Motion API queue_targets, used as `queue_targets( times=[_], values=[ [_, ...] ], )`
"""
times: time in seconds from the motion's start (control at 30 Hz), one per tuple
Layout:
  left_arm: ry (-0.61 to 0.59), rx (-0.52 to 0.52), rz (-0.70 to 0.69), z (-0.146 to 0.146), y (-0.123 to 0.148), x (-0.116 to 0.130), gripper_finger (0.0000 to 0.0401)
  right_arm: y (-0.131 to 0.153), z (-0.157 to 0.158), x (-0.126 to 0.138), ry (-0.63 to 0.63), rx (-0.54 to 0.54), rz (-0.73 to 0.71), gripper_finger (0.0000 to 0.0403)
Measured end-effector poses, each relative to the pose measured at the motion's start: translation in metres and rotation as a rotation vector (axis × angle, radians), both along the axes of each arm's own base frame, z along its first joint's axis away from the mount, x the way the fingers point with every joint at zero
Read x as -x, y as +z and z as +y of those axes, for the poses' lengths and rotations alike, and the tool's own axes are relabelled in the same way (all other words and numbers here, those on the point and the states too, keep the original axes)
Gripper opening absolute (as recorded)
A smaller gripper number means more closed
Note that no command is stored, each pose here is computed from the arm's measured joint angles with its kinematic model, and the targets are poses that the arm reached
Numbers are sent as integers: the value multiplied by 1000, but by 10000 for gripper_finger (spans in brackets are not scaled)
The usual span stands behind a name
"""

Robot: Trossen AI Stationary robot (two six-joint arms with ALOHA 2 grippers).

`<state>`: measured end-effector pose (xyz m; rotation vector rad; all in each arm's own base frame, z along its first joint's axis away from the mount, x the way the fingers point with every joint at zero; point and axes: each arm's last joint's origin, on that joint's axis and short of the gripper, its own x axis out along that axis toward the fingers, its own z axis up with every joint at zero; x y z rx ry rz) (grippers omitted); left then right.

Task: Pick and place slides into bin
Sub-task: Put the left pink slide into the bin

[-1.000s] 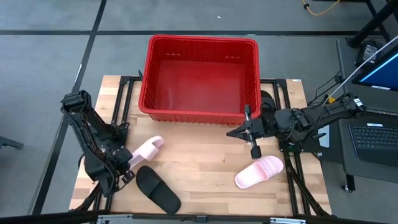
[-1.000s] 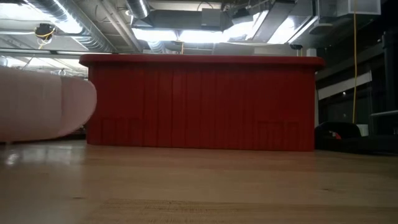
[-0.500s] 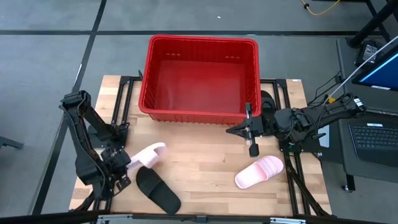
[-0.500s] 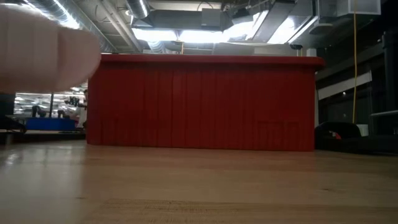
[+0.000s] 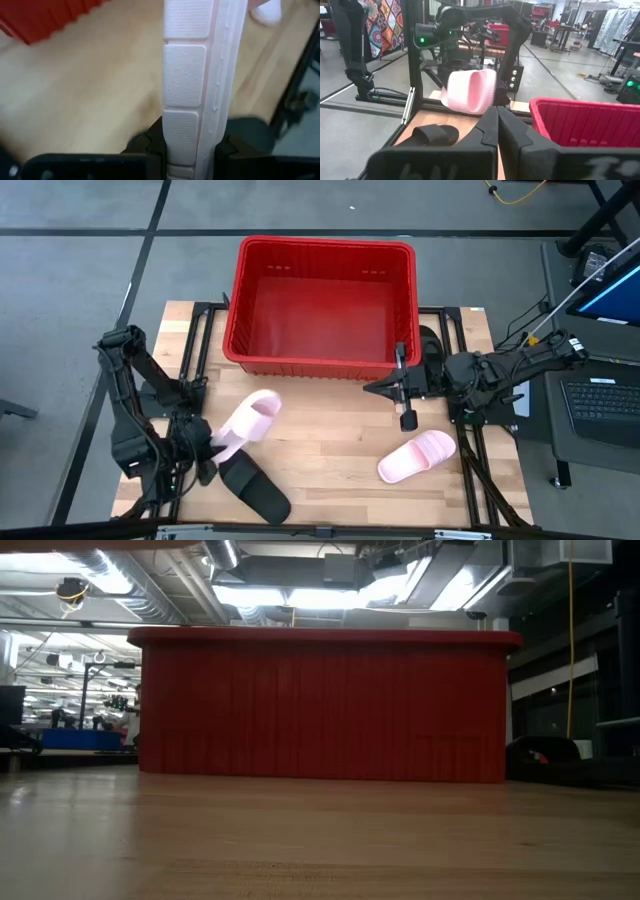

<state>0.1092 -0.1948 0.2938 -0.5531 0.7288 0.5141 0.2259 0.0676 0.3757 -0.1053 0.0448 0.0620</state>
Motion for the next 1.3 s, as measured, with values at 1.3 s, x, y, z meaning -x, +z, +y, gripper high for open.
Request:
queue_targets(
  times=[1.3],
  values=[
    [459,-311,-348,96,47,-122,62,34,7,-55,-413,512,16,124]
  ],
)
